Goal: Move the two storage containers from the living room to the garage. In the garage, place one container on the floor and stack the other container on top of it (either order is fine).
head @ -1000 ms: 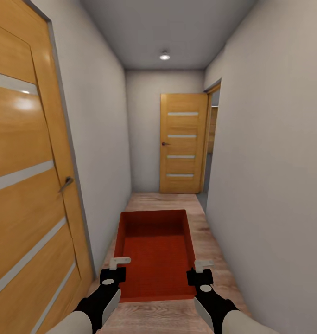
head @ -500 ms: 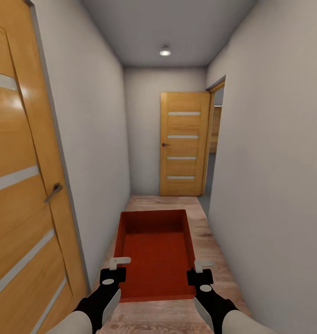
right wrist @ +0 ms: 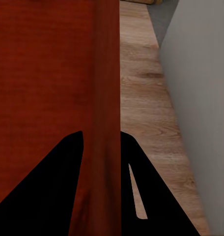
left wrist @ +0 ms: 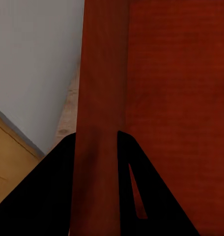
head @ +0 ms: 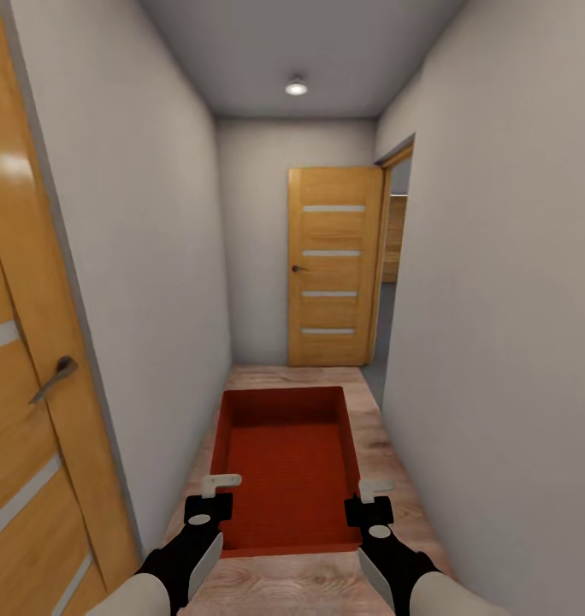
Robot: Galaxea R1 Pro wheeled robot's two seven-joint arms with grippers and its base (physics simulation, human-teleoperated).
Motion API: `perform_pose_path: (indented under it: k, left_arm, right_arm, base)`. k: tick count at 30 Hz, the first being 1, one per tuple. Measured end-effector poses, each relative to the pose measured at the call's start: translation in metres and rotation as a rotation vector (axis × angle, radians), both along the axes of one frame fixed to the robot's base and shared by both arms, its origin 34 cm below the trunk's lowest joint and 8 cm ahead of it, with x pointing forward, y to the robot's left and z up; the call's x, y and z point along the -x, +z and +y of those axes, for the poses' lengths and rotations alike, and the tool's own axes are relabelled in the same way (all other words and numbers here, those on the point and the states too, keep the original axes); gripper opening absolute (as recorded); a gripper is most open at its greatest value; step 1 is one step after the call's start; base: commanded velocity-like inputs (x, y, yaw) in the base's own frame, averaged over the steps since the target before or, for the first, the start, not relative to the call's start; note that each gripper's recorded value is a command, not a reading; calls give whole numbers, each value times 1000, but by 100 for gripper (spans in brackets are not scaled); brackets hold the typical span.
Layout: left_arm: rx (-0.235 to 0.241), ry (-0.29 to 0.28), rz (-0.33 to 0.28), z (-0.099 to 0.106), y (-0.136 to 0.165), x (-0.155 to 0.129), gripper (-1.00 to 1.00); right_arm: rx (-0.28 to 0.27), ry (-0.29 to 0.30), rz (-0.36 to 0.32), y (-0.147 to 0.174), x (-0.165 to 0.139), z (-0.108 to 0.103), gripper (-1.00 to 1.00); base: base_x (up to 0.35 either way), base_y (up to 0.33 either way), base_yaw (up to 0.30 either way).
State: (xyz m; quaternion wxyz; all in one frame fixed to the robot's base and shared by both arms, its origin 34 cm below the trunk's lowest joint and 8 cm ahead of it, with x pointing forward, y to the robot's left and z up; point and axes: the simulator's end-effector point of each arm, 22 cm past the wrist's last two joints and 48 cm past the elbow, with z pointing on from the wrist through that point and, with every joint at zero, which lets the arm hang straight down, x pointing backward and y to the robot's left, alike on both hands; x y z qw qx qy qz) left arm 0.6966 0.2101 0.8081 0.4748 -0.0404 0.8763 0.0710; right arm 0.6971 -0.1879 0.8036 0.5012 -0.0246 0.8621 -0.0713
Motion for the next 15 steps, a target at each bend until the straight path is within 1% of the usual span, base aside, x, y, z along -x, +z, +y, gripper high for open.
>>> perform_pose_path:
  k: [15]
  left_arm:
    - [0,0,1,0,0,0,-100]
  right_arm:
    - [-1,0,1,0,0,0,-100]
  base:
    - [323,0,-4]
